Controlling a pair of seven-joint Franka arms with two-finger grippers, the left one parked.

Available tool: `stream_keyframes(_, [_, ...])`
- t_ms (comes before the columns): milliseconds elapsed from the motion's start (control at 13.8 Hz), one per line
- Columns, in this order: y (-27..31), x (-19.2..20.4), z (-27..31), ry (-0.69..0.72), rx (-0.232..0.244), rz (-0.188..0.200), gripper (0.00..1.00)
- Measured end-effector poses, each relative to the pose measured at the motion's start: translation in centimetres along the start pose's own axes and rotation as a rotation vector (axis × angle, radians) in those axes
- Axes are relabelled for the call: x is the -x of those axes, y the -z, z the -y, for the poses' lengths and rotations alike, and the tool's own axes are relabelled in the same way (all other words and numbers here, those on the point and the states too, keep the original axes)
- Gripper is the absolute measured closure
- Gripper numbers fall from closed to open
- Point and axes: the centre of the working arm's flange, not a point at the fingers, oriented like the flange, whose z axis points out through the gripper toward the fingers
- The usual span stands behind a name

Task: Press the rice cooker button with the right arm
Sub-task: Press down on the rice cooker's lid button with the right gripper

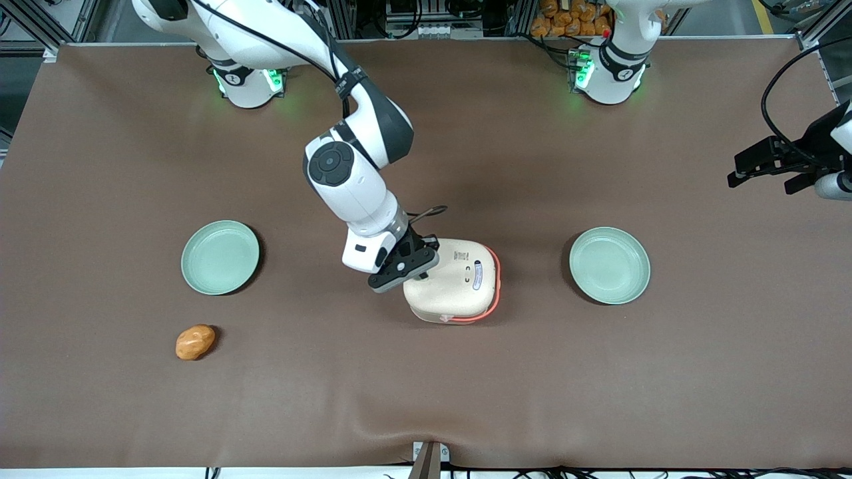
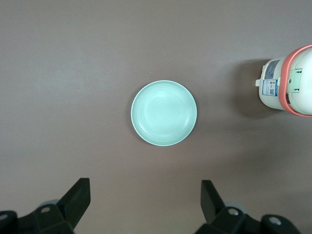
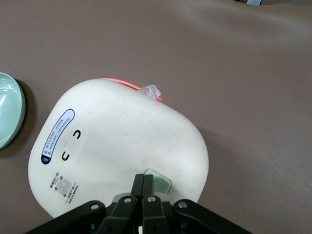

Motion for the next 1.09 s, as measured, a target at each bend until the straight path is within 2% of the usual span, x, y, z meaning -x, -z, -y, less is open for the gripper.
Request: stream_keyframes(1089, [-0.64,0.13,0.04,-0.001,-0.001,0.003,0.99])
